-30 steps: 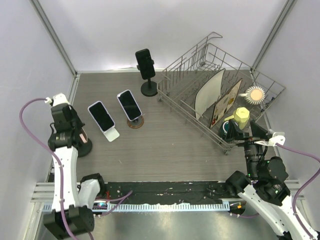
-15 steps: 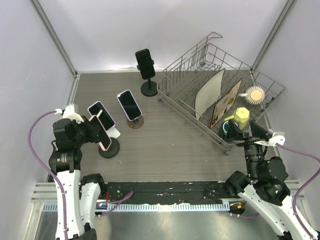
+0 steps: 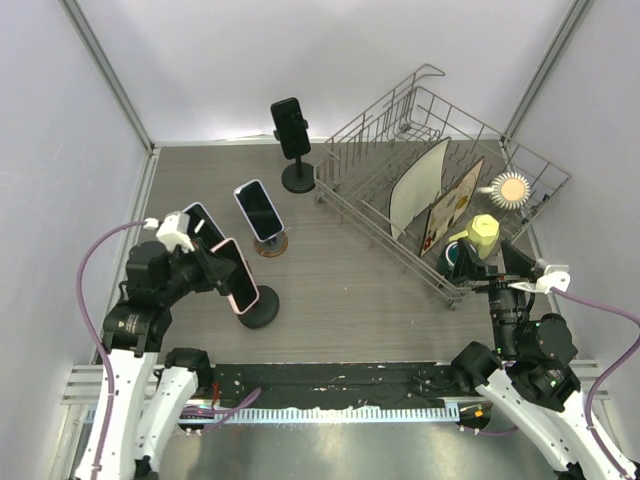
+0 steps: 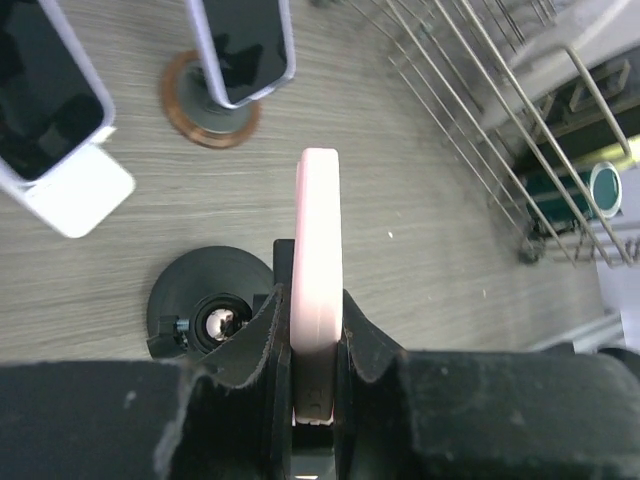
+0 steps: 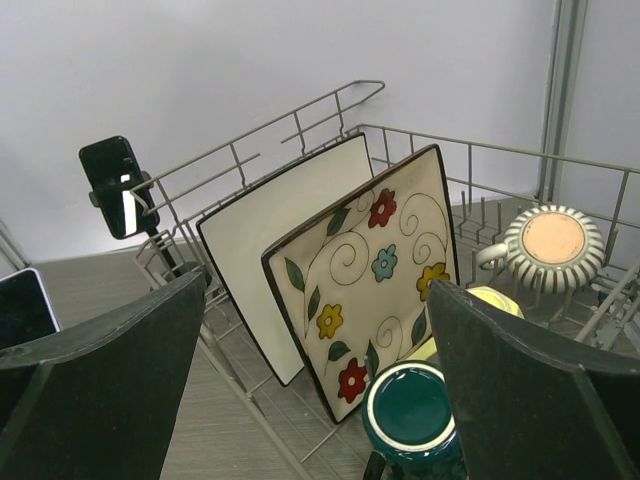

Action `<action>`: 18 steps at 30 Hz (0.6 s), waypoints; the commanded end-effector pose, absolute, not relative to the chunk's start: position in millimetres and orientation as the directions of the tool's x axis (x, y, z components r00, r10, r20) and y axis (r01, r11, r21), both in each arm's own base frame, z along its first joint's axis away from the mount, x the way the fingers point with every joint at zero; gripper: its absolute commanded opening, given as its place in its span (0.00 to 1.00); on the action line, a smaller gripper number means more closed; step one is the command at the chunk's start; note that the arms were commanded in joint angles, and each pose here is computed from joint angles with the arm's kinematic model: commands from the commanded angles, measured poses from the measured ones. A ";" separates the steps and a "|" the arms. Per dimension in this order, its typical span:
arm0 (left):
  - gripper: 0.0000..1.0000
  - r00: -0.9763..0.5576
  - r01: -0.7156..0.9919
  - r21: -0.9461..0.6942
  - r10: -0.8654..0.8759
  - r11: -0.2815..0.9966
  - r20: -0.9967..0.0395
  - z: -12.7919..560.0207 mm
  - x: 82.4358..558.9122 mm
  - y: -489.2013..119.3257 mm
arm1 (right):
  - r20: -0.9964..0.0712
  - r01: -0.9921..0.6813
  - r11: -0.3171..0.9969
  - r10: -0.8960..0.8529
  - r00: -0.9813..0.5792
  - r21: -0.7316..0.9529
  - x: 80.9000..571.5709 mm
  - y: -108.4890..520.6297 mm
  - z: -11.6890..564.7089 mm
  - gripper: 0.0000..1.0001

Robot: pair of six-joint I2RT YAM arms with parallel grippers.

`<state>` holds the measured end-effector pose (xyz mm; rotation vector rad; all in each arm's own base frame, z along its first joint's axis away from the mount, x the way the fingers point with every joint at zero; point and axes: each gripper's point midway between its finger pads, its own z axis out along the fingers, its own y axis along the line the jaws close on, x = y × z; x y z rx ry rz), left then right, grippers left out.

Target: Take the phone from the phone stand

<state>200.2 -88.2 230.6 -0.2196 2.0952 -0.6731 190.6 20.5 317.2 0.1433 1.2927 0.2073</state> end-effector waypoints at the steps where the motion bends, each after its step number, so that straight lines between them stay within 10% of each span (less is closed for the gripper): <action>1: 0.00 -0.522 0.215 -0.592 -0.421 0.776 -0.742 260.4 219.5 -124.6 | -0.923 -0.097 0.969 0.244 0.298 0.225 188.3 21.8 328.0 0.98; 18: 0.00 -0.365 0.330 -0.321 -0.194 0.888 -0.911 280.8 260.3 -268.7 | -0.931 -0.147 0.973 0.217 0.294 0.180 185.8 30.3 330.1 0.98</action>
